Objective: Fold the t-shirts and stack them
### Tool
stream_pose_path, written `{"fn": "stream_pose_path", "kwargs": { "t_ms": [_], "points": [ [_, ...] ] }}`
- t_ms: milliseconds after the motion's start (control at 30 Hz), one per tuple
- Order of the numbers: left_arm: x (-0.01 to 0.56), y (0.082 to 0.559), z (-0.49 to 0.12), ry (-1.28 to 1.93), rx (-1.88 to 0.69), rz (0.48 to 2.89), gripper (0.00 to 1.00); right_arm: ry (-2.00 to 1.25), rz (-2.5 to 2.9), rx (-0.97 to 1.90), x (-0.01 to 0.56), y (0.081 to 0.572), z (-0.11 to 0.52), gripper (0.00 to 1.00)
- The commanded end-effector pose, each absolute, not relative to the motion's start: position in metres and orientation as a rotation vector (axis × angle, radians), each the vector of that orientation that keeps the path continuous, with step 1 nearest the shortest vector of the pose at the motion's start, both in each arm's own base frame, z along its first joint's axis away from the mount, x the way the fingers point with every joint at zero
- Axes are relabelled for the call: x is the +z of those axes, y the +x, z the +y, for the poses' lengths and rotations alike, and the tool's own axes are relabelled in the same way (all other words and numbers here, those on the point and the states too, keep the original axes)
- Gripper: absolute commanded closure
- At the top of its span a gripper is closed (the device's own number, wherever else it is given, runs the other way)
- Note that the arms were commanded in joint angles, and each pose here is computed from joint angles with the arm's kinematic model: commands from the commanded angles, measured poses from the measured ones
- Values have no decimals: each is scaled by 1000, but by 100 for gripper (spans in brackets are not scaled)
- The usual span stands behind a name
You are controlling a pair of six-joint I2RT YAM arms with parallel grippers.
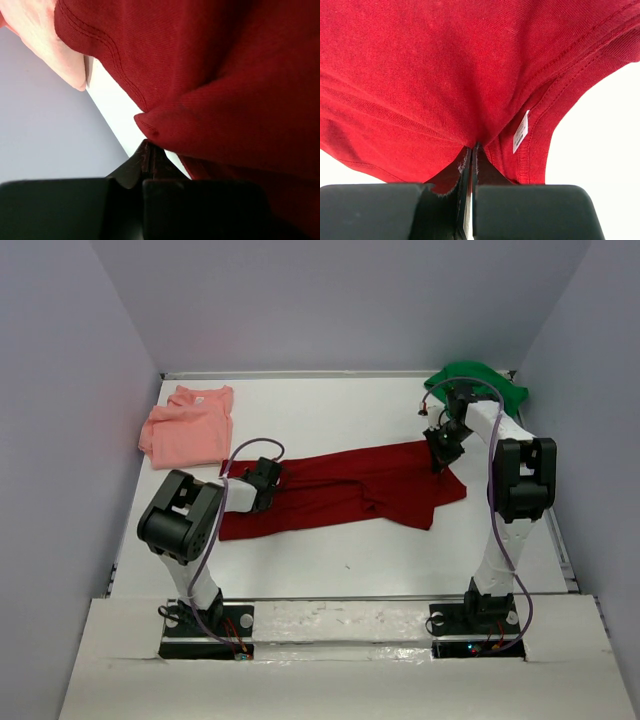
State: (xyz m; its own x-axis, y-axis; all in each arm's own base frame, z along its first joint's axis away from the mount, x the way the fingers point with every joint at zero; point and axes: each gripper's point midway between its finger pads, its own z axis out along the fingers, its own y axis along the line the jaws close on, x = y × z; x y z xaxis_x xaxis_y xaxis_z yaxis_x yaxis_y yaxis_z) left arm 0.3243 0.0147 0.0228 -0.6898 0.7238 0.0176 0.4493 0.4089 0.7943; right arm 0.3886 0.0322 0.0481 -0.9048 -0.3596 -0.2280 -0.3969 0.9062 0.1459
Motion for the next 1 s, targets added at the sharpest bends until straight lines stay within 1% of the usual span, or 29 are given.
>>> {"fn": "stream_pose_path", "kwargs": {
  "t_ms": [0, 67, 133, 167, 200, 233, 267, 300, 333, 367, 400, 467, 500, 533, 700, 800, 967],
  "points": [
    [32, 334, 12, 915, 1188, 2327, 100, -561, 2830, 261, 69, 399, 30, 100],
    [32, 335, 12, 910, 1206, 2325, 98, -566, 2831, 268, 70, 398, 30, 100],
    [34, 337, 10, 900, 1209, 2319, 90, -566, 2832, 271, 70, 397, 31, 100],
    [33, 337, 10, 903, 1209, 2319, 85, -568, 2832, 273, 70, 397, 31, 100],
    [35, 338, 9, 899, 1210, 2316, 78, -566, 2831, 275, 71, 397, 31, 100],
    [36, 338, 9, 895, 1213, 2316, 74, -568, 2828, 279, 71, 397, 32, 100],
    [38, 340, 7, 888, 1211, 2311, 69, -571, 2830, 282, 71, 396, 32, 94],
    [41, 342, 6, 881, 1208, 2304, 62, -571, 2830, 282, 72, 396, 32, 84],
    [42, 343, 6, 881, 1206, 2303, 59, -575, 2830, 284, 72, 396, 32, 75],
    [44, 341, 8, 895, 1234, 2306, 55, -580, 2830, 291, 73, 395, 33, 52],
    [46, 342, 7, 889, 1241, 2302, 53, -582, 2829, 293, 73, 395, 33, 45],
    [48, 343, 8, 880, 1256, 2301, 51, -587, 2822, 295, 76, 394, 33, 37],
    [50, 345, 8, 868, 1260, 2298, 49, -587, 2820, 299, 77, 394, 34, 31],
    [51, 344, 9, 865, 1275, 2300, 45, -589, 2814, 301, 79, 394, 34, 27],
    [64, 347, 12, 816, 1313, 2282, 41, -602, 2793, 295, 88, 394, 34, 24],
    [89, 350, 12, 766, 1332, 2240, 36, -612, 2780, 290, 94, 394, 34, 23],
    [123, 350, 18, 713, 1390, 2200, 34, -625, 2768, 289, 97, 393, 34, 23]
  ]
}}
